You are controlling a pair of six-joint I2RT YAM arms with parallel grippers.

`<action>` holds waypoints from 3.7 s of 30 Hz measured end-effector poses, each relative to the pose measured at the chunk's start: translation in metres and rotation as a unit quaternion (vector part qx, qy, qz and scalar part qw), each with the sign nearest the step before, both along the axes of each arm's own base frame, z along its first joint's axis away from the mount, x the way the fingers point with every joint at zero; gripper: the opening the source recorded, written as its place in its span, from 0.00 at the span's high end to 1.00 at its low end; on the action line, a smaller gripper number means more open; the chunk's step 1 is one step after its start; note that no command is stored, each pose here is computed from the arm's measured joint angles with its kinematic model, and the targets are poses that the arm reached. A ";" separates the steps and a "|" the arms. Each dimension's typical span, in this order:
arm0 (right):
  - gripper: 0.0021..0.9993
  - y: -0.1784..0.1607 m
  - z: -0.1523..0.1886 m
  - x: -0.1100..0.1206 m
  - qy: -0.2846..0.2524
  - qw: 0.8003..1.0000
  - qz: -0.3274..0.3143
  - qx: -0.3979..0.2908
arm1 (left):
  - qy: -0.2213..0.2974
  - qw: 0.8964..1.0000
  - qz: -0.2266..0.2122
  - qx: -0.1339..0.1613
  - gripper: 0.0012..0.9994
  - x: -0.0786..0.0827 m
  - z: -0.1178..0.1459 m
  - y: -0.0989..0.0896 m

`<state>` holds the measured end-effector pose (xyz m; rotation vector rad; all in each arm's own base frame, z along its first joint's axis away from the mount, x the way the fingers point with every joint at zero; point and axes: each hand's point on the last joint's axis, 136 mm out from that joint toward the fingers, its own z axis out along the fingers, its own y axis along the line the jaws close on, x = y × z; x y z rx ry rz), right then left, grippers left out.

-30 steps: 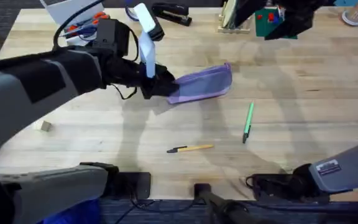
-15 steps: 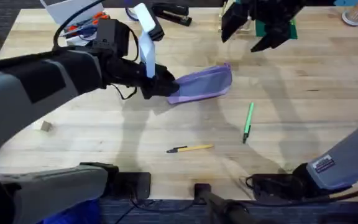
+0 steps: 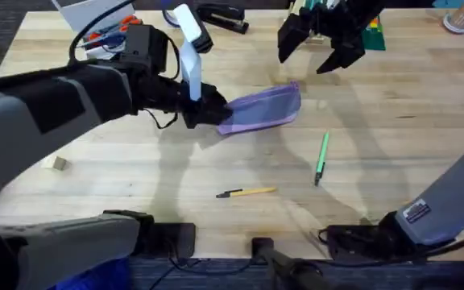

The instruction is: Unzip the bag, pick up the pens from the table one at a time and place them inside, then zip the bag closed.

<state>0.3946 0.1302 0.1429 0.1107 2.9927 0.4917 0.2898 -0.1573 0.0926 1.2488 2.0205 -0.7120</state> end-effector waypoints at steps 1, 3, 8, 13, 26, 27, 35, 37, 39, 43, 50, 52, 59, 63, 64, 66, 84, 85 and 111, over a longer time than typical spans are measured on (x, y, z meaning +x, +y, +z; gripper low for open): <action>0.00 0.000 0.000 0.000 0.001 1.000 0.000 0.000 | 0.000 1.000 0.000 0.000 0.96 0.000 0.000 0.000; 0.00 0.001 -0.003 0.000 0.003 1.000 0.002 -0.001 | 0.000 1.000 0.000 0.000 0.96 0.000 0.000 0.000; 0.00 0.006 -0.020 -0.001 0.025 1.000 0.007 -0.005 | 0.000 1.000 0.000 0.000 0.96 0.000 0.000 0.000; 0.00 0.010 -0.034 -0.001 0.040 0.999 0.012 -0.009 | 0.000 1.000 0.000 0.000 0.96 0.000 0.000 0.000; 0.00 0.012 -0.046 -0.002 0.054 0.998 0.014 -0.012 | 0.000 1.000 0.000 0.000 0.96 0.000 0.000 0.000; 0.00 0.012 -0.047 -0.002 0.056 0.998 0.014 -0.012 | 0.000 1.000 0.000 0.000 0.96 0.000 0.000 0.000; 0.02 0.012 -0.049 -0.002 0.057 0.998 0.014 -0.012 | 0.000 1.000 0.000 0.000 0.96 0.000 0.000 0.000; 0.03 0.012 -0.049 -0.002 0.057 0.998 0.014 -0.012 | 0.000 1.000 0.000 0.000 0.96 0.000 0.000 0.000; 0.06 0.012 -0.049 -0.002 0.057 0.998 0.014 -0.012 | 0.000 1.000 0.000 0.000 0.96 0.000 0.000 0.000; 0.17 0.013 -0.049 -0.002 0.057 0.998 0.016 -0.012 | 0.000 1.000 0.000 0.000 0.96 0.000 0.000 0.000; 0.40 0.020 -0.049 -0.005 0.057 0.998 0.026 -0.013 | 0.000 1.000 0.000 0.000 0.96 0.000 0.000 0.000; 0.51 0.021 -0.049 -0.005 0.057 0.998 0.028 -0.012 | 0.000 1.000 0.000 0.000 0.96 0.000 0.000 0.000; 0.96 0.022 -0.049 -0.005 0.056 0.998 0.030 -0.012 | 0.000 1.000 0.000 0.000 0.96 0.000 0.000 0.000; 0.97 0.022 -0.049 -0.005 0.055 0.998 0.032 -0.012 | 0.000 1.000 0.000 0.000 0.96 0.000 0.000 0.000; 0.97 0.022 -0.049 -0.005 0.055 0.998 0.032 -0.012 | 0.000 1.000 0.000 0.000 0.96 0.000 0.000 0.000; 0.97 0.022 -0.049 -0.005 0.055 0.998 0.032 -0.012 | 0.000 1.000 0.000 0.000 0.96 0.000 0.000 0.000; 0.97 0.019 -0.049 -0.014 0.074 0.997 0.032 -0.016 | 0.001 1.000 0.000 0.000 0.96 0.000 0.000 0.000; 0.97 0.019 -0.049 -0.014 0.074 0.997 0.032 -0.016 | 0.001 1.000 0.000 0.000 0.96 0.000 0.000 0.000; 0.97 0.018 0.010 -0.019 0.000 0.999 0.050 -0.003 | 0.001 1.000 0.000 0.000 0.96 0.000 0.000 0.000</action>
